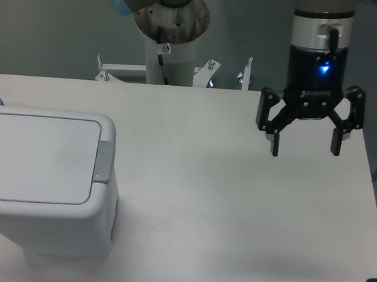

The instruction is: Open the trash can

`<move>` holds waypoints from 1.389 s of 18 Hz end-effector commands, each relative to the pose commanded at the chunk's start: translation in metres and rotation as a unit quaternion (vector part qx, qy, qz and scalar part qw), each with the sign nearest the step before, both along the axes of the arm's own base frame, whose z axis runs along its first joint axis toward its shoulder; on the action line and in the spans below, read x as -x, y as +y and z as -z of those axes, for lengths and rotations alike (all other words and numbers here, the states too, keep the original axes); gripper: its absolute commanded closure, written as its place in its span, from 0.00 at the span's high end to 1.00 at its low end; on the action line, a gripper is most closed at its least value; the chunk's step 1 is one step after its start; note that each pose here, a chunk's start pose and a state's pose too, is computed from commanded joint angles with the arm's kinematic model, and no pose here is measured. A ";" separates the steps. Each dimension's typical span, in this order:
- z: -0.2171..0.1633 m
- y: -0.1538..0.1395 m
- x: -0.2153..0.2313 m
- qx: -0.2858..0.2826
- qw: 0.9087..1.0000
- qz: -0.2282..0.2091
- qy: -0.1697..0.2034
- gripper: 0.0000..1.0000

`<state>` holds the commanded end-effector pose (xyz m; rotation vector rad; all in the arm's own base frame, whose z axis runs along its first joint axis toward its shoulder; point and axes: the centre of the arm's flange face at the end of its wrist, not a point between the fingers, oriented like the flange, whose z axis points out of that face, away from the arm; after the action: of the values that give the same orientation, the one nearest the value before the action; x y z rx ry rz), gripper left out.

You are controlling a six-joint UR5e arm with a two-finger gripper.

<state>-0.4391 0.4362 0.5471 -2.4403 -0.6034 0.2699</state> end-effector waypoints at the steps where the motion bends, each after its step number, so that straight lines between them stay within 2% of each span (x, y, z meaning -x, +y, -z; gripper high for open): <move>1: 0.002 0.002 -0.002 -0.001 1.000 -0.004 -0.006 1.00; 6: 0.003 0.008 -0.009 -0.014 0.999 -0.031 -0.028 1.00; 15: 0.016 0.040 -0.044 -0.009 0.999 0.004 -0.042 1.00; 25: 0.036 0.067 -0.090 -0.005 0.997 0.011 -0.082 1.00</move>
<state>-0.3491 0.5029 0.5106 -2.4743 -0.6451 0.0560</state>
